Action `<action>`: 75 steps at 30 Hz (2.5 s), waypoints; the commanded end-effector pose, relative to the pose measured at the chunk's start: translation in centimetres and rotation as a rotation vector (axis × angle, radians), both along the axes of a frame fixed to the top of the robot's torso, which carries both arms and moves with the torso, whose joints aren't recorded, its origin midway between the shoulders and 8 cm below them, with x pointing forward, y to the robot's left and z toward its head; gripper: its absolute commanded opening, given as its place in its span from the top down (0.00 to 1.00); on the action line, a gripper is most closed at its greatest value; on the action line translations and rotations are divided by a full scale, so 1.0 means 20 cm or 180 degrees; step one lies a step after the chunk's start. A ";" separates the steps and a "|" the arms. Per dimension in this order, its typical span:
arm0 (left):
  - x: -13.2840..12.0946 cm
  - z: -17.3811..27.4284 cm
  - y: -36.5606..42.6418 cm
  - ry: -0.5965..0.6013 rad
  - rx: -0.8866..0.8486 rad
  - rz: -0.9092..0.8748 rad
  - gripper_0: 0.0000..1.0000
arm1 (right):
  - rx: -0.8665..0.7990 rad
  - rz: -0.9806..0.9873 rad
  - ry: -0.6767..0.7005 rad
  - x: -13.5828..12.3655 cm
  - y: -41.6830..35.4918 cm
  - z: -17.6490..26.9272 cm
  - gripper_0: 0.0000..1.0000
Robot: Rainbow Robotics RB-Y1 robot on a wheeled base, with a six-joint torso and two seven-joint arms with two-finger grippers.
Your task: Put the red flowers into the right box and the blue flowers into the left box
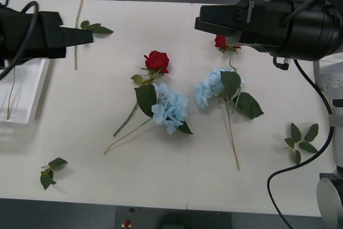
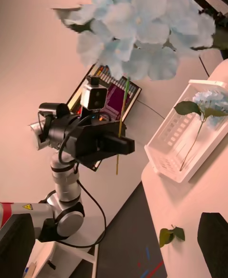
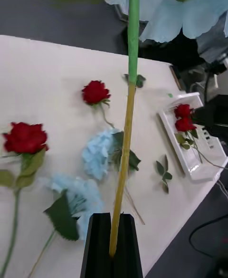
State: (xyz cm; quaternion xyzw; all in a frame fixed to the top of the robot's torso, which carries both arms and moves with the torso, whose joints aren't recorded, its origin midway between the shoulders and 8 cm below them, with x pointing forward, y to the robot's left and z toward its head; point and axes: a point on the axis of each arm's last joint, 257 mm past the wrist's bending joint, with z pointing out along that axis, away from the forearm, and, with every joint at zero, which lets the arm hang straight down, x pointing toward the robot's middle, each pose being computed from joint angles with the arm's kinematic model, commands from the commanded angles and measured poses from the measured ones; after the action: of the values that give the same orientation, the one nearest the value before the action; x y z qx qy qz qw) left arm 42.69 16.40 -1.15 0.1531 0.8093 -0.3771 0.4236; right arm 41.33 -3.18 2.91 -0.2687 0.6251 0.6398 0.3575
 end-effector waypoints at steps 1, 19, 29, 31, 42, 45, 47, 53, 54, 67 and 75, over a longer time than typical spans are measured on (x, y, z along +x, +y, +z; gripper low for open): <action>0.02 -0.07 0.32 0.0203 0.0047 0.0307 1.00 | -0.0053 -0.0112 -0.0076 0.00 -0.09 0.05 0.00; 0.09 -0.48 1.51 0.0433 0.0249 0.1573 1.00 | -0.1056 -0.1488 0.0803 0.36 -0.65 -0.32 0.00; 0.13 -0.64 1.89 0.0437 0.0744 0.2363 1.00 | -0.1509 -0.2523 0.1658 0.56 -0.98 -0.57 0.00; 0.14 -0.66 1.95 0.0437 0.0854 0.2475 1.00 | -0.1594 -0.2637 0.1769 0.59 -1.01 -0.60 0.00; 0.18 -0.79 2.11 0.0424 0.0994 0.2798 0.98 | -0.2254 -0.3050 0.1741 0.82 -1.10 -0.70 0.00; 0.18 -0.79 2.12 0.0412 0.1002 0.2821 0.77 | -0.2396 -0.3120 0.1637 0.86 -1.10 -0.72 0.00; 0.18 -0.79 2.12 0.0402 0.1005 0.2824 0.50 | -0.2477 -0.3164 0.1559 0.90 -1.11 -0.75 0.00; 0.20 -0.78 2.10 0.0382 0.0954 0.2791 0.13 | -0.2778 -0.3184 0.1300 1.01 -1.13 -0.89 0.00; 0.20 -0.78 2.09 0.0378 0.0935 0.2783 0.10 | -0.2814 -0.3187 0.1273 1.02 -1.14 -0.91 0.00; 0.27 -0.48 1.77 0.0146 0.0884 0.2140 0.00 | -0.2962 -0.3245 0.1081 1.19 -1.05 -1.15 0.00; 0.46 -0.35 1.42 0.0149 0.0834 0.1956 0.00 | -0.3068 -0.3268 0.0933 1.22 -0.97 -1.23 0.00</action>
State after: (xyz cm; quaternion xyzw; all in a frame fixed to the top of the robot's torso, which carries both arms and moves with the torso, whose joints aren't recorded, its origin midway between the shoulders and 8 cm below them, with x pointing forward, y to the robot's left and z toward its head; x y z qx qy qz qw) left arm 49.79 46.46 -11.80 -0.0474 0.8805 -0.1199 0.4561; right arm 64.02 -24.23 -25.06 0.0537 0.9373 0.0786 0.3353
